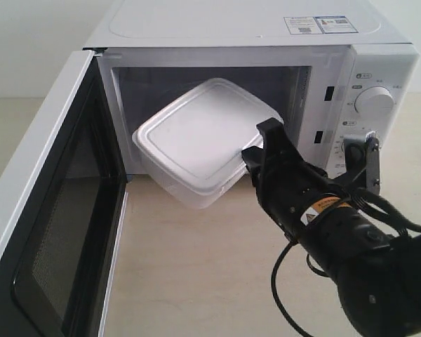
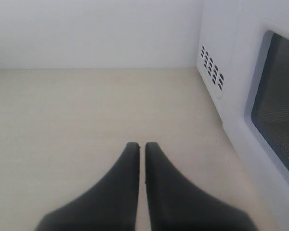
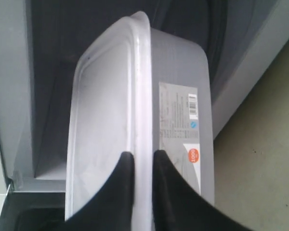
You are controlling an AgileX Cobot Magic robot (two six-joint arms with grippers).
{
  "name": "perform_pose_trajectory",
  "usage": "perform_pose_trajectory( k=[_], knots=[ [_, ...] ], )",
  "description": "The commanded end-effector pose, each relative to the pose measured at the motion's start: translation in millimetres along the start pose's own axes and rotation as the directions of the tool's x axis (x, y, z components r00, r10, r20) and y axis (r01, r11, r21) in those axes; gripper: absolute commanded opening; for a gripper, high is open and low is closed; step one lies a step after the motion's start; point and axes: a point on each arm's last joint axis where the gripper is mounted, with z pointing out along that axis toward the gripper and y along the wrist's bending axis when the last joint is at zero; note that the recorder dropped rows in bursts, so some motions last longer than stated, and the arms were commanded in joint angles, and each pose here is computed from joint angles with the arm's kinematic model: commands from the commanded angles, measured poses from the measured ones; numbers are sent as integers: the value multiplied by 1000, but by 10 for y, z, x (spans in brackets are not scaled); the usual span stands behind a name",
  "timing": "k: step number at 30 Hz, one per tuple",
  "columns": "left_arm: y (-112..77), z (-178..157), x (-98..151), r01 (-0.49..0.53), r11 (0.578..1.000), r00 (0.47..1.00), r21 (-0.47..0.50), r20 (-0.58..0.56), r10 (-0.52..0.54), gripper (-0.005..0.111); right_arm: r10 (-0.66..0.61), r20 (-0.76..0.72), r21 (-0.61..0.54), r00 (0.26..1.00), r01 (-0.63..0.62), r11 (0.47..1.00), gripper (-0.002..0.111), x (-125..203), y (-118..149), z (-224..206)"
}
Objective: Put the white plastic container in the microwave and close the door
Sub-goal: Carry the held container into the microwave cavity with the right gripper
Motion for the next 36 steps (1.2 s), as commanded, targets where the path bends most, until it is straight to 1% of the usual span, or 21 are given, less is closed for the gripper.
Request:
perform_pose_trajectory(
  k=[1, 4, 7, 15, 17, 23, 26, 30, 36],
  knots=[
    [0, 0, 4, 16, 1000, 1000, -1, 3, -16, 4, -4, 54, 25, 999, 3, 1000, 0, -4, 107, 109],
    [0, 0, 4, 16, 1000, 1000, -1, 3, -16, 4, -5, 79, 21, 997, 3, 1000, 0, 9, 181, 197],
    [0, 0, 3, 16, 1000, 1000, -1, 5, -16, 4, 20, 101, 41, 995, -24, 999, 0, 35, 197, 294],
    [0, 0, 3, 16, 1000, 1000, -1, 5, -16, 4, 39, 113, 27, 993, -43, 999, 0, 117, 236, 499],
    [0, 0, 3, 16, 1000, 1000, -1, 5, -16, 4, 58, 129, 32, 990, -63, 997, 0, 115, 246, 527],
    [0, 0, 3, 16, 1000, 1000, -1, 5, -16, 4, -11, 187, 60, 982, 0, 998, 0, 17, 286, 586],
    [0, 0, 3, 16, 1000, 1000, -1, 5, -16, 4, -47, 193, 54, 980, 37, 998, 0, -7, 350, 633],
    [0, 0, 3, 16, 1000, 1000, -1, 5, -16, 4, -91, 186, 80, 978, 77, 994, 0, -47, 386, 730],
    [0, 0, 3, 16, 1000, 1000, -1, 5, -16, 4, -93, 186, 90, 978, 78, 993, 0, 0, 349, 849]
  ],
)
